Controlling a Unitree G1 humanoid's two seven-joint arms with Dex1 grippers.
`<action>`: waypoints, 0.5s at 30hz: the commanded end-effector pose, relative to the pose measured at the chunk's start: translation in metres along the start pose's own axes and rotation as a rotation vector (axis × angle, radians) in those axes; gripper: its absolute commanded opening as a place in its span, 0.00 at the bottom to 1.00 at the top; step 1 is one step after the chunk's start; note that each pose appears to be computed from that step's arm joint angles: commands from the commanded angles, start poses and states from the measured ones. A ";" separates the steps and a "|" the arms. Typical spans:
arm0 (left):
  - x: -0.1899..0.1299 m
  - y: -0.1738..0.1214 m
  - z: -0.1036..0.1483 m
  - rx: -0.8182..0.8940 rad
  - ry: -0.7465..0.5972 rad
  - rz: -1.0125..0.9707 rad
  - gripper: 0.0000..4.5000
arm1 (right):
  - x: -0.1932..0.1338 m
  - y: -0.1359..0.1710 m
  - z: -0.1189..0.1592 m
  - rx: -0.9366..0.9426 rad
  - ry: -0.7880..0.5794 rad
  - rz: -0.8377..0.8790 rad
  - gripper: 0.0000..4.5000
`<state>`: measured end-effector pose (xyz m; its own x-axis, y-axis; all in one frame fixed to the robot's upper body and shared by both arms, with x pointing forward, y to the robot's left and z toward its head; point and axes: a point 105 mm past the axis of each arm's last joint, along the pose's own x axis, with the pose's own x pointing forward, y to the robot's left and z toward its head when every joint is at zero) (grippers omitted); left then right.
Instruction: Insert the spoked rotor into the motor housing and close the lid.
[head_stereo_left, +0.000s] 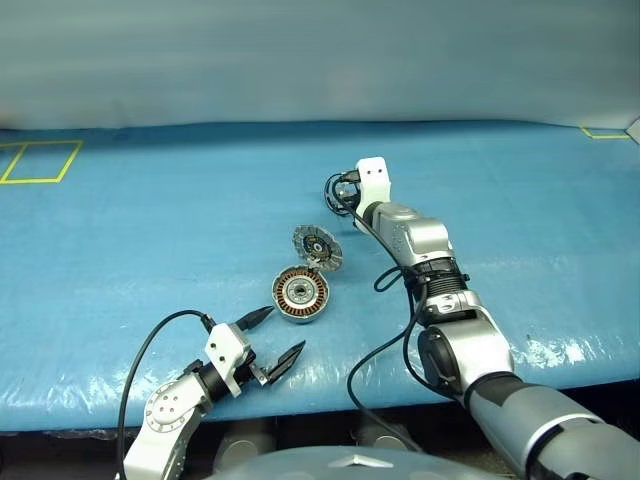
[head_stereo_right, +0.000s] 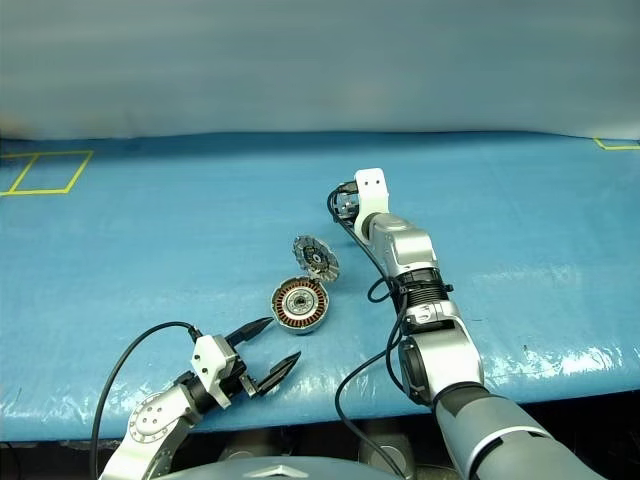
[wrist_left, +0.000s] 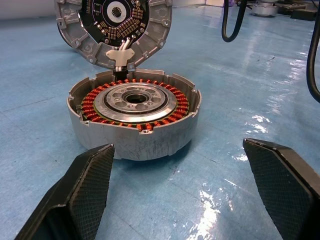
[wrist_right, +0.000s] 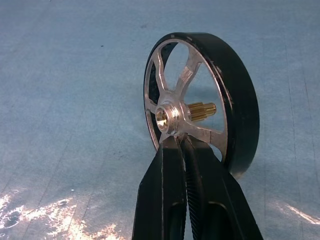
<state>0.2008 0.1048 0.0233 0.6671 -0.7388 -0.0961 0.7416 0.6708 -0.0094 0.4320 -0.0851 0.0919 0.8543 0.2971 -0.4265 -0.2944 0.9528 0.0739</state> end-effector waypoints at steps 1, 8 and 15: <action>0.001 0.000 0.008 0.020 -0.032 -0.001 1.00 | 0.000 -0.013 -0.021 0.031 0.075 -0.032 0.00; 0.002 0.000 0.007 0.016 -0.032 -0.002 1.00 | -0.008 -0.018 -0.027 0.115 0.098 -0.005 0.00; 0.005 -0.001 0.006 0.011 -0.035 -0.015 1.00 | -0.024 -0.023 -0.033 0.175 0.120 0.024 0.00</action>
<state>0.2047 0.1032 0.0255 0.6635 -0.7432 -0.0859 0.7458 0.6661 -0.0017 0.4142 -0.1081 0.0877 0.8253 0.3298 -0.4584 -0.2567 0.9421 0.2157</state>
